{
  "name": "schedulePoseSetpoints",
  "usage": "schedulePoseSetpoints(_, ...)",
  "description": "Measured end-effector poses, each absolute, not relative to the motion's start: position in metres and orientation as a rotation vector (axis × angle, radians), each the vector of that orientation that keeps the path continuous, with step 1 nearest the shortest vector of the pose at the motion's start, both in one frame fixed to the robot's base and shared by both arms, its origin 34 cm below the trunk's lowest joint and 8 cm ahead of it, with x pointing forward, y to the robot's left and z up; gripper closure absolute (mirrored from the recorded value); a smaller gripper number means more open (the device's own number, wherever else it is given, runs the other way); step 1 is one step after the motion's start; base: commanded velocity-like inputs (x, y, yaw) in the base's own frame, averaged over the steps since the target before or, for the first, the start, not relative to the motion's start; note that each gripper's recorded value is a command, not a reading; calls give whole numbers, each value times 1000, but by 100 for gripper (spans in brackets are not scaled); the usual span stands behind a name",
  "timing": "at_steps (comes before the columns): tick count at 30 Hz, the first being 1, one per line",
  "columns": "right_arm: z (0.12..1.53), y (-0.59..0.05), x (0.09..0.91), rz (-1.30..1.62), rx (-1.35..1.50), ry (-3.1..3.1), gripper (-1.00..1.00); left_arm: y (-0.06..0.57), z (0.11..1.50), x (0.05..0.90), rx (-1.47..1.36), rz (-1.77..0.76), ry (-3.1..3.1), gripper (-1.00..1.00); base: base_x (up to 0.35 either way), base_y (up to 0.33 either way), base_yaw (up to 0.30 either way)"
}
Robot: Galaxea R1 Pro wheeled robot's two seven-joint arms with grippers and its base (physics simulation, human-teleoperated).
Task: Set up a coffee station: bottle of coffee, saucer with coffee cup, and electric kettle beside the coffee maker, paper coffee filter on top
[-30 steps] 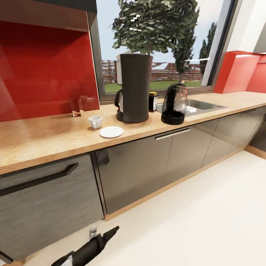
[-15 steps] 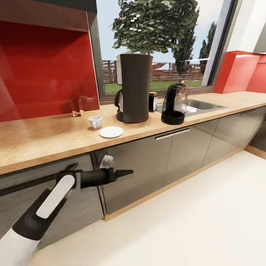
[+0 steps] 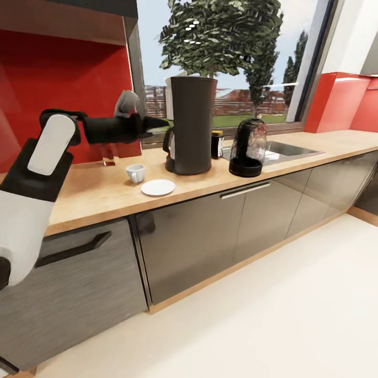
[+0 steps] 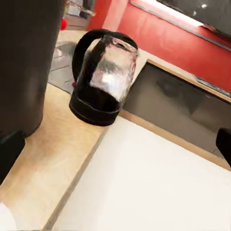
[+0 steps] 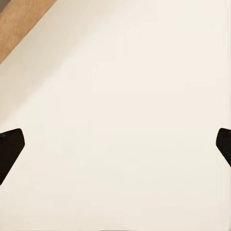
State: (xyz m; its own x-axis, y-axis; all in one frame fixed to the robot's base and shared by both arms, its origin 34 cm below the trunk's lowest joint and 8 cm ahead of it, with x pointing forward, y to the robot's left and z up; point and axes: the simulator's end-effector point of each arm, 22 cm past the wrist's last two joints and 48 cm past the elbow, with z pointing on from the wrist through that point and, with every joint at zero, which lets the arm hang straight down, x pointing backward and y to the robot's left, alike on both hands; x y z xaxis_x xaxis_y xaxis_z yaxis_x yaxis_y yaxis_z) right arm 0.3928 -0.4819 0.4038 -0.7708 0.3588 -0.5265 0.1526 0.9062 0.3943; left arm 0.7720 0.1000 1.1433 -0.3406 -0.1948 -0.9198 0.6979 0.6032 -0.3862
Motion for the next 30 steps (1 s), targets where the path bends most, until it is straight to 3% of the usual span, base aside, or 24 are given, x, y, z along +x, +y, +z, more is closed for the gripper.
schedulePoseSetpoints(4, 404, -489, 396, 391, 347, 2435, -100, 146, 1156, 818, 249, -757, 1764, -100, 0, 0, 0)
schedulePoseSetpoints(5, 404, -489, 396, 386, 346, 2434, -100, 163, 1138, 834, 192, -592, 1836, -100, 0, 0, 0)
schedulePoseSetpoints(9, 404, -489, 396, 383, 345, 2434, -100, 174, 1108, 847, 177, -412, 1917, -100, 0, 0, 0)
schedulePoseSetpoints(14, 404, -489, 396, 383, 344, 2433, -100, 192, 1078, 862, 154, -294, 1998, -100, 0, 0, 0)
schedulePoseSetpoints(17, 404, -489, 396, 383, 344, 2432, -100, 249, 1077, 883, -1, -202, 2079, -100, 0, 0, 0)
schedulePoseSetpoints(23, 404, -489, 396, 383, 344, 2432, -100, 278, 1108, 889, -113, -181, 2091, -100, 0, 0, 0)
schedulePoseSetpoints(30, 404, -489, 396, 383, 343, 2432, -100, 295, 1090, 891, -43, 64, 2142, -100, 0, 0, 0)
